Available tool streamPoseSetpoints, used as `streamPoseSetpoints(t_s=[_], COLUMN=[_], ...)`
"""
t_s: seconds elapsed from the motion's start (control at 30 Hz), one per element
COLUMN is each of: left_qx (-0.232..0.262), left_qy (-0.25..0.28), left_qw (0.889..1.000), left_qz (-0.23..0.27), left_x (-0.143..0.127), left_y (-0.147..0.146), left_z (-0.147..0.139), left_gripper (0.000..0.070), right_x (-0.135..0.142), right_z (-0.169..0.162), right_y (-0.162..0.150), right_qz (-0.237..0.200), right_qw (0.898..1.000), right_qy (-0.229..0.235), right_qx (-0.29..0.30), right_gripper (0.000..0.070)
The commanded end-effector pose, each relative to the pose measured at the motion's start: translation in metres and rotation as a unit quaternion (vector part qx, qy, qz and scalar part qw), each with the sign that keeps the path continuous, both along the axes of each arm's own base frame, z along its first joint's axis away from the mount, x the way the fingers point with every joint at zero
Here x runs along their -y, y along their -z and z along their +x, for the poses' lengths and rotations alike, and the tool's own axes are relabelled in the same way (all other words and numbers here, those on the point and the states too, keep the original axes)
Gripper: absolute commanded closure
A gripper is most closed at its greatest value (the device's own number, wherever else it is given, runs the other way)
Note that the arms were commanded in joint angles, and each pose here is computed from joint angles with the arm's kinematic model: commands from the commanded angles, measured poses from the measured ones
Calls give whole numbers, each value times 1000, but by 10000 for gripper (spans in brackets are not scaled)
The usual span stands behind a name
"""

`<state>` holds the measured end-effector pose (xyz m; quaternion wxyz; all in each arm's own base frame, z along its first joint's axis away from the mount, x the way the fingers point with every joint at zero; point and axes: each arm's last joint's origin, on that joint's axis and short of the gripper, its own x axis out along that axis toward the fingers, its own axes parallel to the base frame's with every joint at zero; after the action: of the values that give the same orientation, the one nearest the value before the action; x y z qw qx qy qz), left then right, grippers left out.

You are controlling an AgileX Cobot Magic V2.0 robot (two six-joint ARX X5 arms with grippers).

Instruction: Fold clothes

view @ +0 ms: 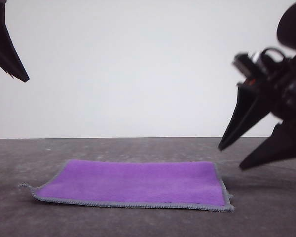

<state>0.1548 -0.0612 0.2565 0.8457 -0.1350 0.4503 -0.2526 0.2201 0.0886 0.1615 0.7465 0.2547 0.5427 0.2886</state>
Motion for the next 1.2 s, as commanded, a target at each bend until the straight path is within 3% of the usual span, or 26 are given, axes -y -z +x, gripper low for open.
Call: streamPoseSetpoints(t_s=[0.0,0.6,0.7,0.83,1.17], left_qx=[4,17,17,16,17], left_qy=[0,-1,-1,-1,0], left_qw=[1000,1000,1000,1000,1000], left_qz=[0,-4,-4,-4,-4], left_x=[1,1,1,1,1], left_y=[-1,-3,-3,-3,-3], left_z=[1,2,2,2,2], left_gripper=[310,310,310,310,310], right_x=[-3,-20,-22,-21,-26], right_z=[4,13,13,13,23], right_y=[7,37,38,38,16], right_qz=[0,18,13,7,51], right_qw=[1000,998,999,999,997], right_qy=[-10,-42,-40,-35,-56], right_qx=[-2,-35,-35,-31,-3], right_gripper=[431,434,503,690,700])
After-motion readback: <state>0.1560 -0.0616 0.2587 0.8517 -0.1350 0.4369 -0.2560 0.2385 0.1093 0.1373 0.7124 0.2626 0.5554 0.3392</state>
